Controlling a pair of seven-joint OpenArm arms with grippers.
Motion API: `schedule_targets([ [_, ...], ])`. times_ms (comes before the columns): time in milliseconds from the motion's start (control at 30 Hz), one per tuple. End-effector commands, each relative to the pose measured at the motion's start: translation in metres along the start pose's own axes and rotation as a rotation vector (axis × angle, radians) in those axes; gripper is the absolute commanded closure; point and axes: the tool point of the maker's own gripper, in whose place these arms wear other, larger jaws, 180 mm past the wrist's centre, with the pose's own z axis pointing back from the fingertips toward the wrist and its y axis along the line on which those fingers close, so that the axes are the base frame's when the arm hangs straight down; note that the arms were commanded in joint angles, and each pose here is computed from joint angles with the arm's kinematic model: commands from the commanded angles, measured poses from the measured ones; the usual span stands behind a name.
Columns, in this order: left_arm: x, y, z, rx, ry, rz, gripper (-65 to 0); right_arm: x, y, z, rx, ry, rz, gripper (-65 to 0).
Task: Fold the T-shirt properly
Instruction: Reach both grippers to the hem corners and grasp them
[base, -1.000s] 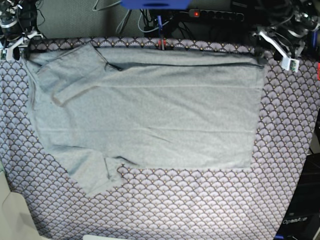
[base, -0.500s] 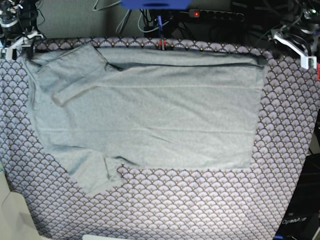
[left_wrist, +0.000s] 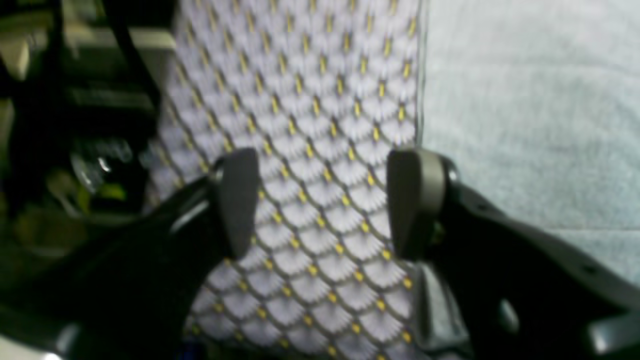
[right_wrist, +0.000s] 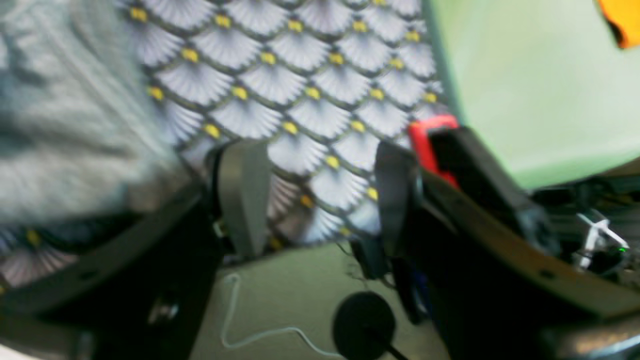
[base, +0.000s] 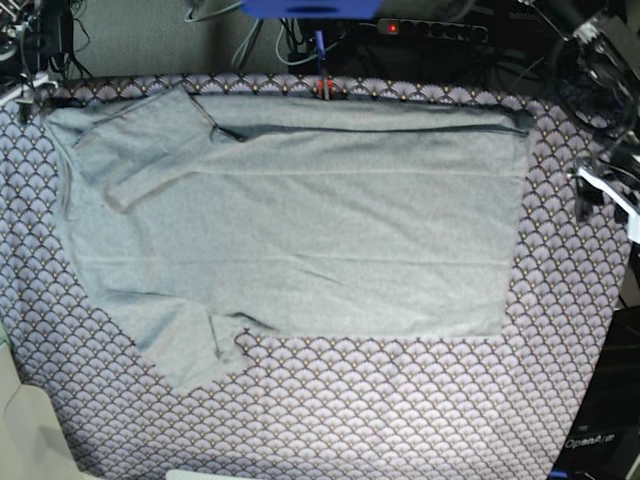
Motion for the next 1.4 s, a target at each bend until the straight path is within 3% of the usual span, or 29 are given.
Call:
schedule_targets([
  [0, 0.015, 0.001, -0.005, -0.007, -0.028, -0.016, -41.4, 0.034, -0.015, -0.001, -0.039, -0.097, 0.013, -34.4],
  [133, 0.019, -0.005, -0.024, -0.055, -0.010, -0.018, -45.6, 0.070, -0.007, -0.018, -0.036, -0.177, 0.003, -34.4],
  [300, 0.027, -0.018, -0.047, -0.108, -0.031, 0.061, -45.8, 0.142, 0.016, -0.053, -0.034, -0.259, 0.080, -34.4],
  [533, 0.075, -0.029, -0.067, -0.152, -0.128, 0.133, -45.8, 0.214, 0.078, -0.095, 0.088, -0.325, 0.144, -34.3],
  [767, 0.104, -0.067, -0.111, -0.222, -0.186, 0.227, -45.8, 0.237, 0.127, -0.139, 0.214, -0.271, 0.101, -34.2],
  [967, 0.113, -0.088, -0.139, -0.228, -0.185, 0.264, -45.8, 0.255, 0.139, -0.160, 0.286, -0.250, 0.064, -34.4],
  [1167, 0.110, -0.093, -0.142, -0.229, -0.175, 0.274, -45.8, 0.236, 0.146, -0.176, 0.348, -0.178, 0.027, -34.1],
  [1367, 0.107, -0.088, -0.132, -0.214, -0.185, 0.246, -45.8, 0.228, 0.166, -0.180, 0.414, -0.198, -0.032, -34.3],
])
